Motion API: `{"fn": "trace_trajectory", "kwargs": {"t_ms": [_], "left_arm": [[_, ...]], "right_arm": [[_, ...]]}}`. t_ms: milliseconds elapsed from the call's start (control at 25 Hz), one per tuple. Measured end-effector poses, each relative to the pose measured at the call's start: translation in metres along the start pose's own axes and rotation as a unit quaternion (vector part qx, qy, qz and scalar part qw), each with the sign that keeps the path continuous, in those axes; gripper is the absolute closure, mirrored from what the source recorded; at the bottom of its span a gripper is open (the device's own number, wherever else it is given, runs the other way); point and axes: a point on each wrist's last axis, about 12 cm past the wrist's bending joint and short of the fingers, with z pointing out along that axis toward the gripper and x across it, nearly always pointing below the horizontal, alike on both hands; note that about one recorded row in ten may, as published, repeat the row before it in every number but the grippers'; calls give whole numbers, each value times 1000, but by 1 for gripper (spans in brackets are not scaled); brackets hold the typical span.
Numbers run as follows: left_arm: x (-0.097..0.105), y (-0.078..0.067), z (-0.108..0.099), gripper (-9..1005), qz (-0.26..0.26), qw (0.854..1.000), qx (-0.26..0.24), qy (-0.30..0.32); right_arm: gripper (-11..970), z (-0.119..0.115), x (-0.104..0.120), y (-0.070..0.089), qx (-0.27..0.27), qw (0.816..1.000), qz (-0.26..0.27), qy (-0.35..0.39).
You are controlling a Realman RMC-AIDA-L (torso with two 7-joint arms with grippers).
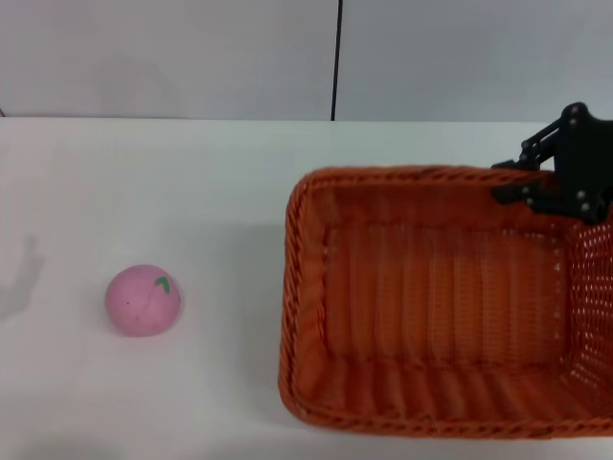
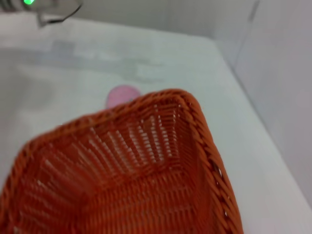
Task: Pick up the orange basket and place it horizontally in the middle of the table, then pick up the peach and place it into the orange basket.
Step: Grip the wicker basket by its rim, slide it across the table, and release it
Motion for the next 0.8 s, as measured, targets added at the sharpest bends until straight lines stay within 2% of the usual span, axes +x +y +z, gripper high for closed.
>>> {"fn": "trace_trajectory", "kwargs": {"t_ms": [360,800], "left_arm": [[1,-10,-11,278,-16,1000,26,6],[4,-18,-22,286,-30,999,41,18]], "right_arm": [[798,2,1,-6,23,997,-74,13],[779,21,7,-12,51,993,-106,1]]}}
